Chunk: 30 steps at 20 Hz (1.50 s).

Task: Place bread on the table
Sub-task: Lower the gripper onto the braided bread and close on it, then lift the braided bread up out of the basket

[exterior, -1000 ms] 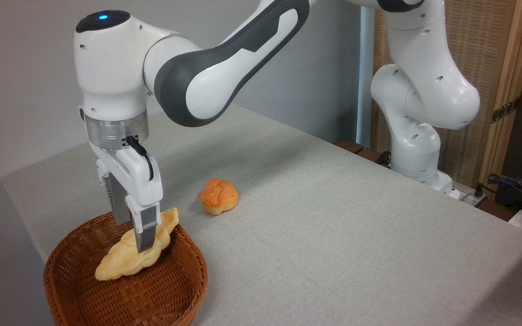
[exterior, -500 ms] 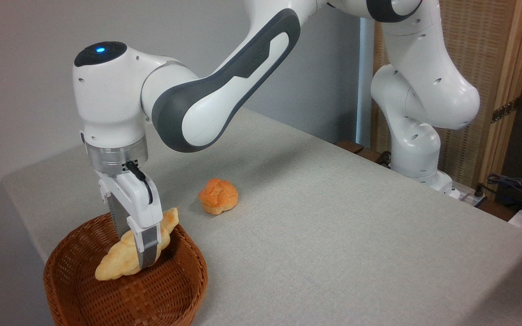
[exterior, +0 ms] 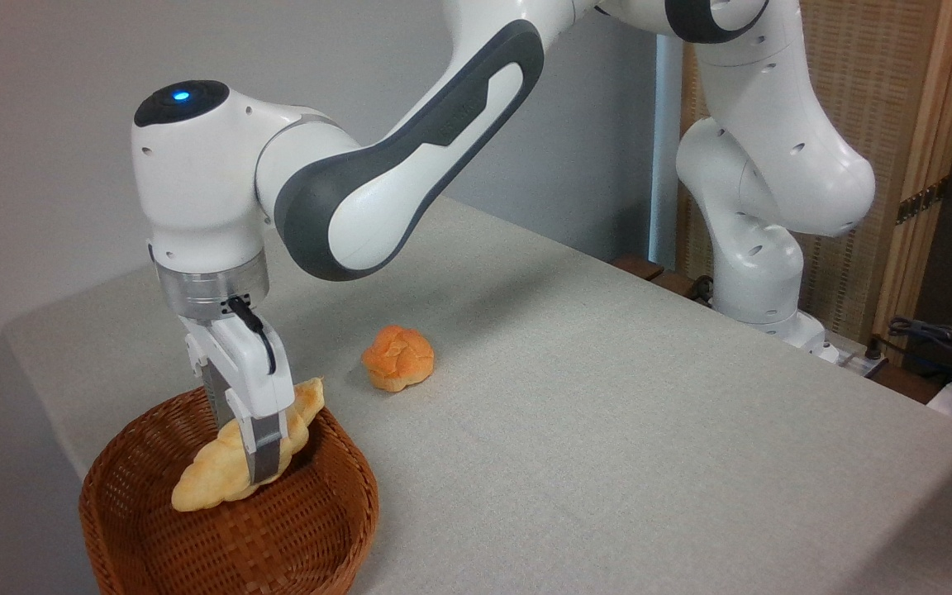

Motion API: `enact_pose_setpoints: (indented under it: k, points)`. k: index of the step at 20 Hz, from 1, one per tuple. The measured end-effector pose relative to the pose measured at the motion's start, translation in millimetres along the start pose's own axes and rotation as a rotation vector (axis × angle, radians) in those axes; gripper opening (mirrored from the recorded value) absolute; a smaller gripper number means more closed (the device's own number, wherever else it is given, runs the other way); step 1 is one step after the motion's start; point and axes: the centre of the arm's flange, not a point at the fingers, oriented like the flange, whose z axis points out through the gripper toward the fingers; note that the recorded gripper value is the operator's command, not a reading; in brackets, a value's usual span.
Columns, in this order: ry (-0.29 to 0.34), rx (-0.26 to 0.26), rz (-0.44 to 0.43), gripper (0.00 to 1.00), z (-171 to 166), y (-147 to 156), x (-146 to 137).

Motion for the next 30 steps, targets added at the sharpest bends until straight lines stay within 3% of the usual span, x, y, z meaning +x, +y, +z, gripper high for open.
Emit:
enact_pose_setpoints:
  k: [6,8,18,22,26,28,29,30]
  points:
    - [0.013,0.011,0.002,0.51,-8,-4,2]
    - [0.027,0.025,-0.005,0.43,-18,-10,1]
    - [0.069,0.068,-0.012,0.43,-61,-14,-2]
    - [0.01,0.029,-0.007,0.43,-100,4,-15]
    - [-0.085,-0.025,-0.03,0.45,-158,23,-54]
    - [-0.125,-0.052,-0.031,0.51,-173,40,-71]
    - [-0.141,-0.062,-0.028,0.62,-177,50,-79]
    - [-0.152,-0.068,-0.023,0.82,-178,61,-86]
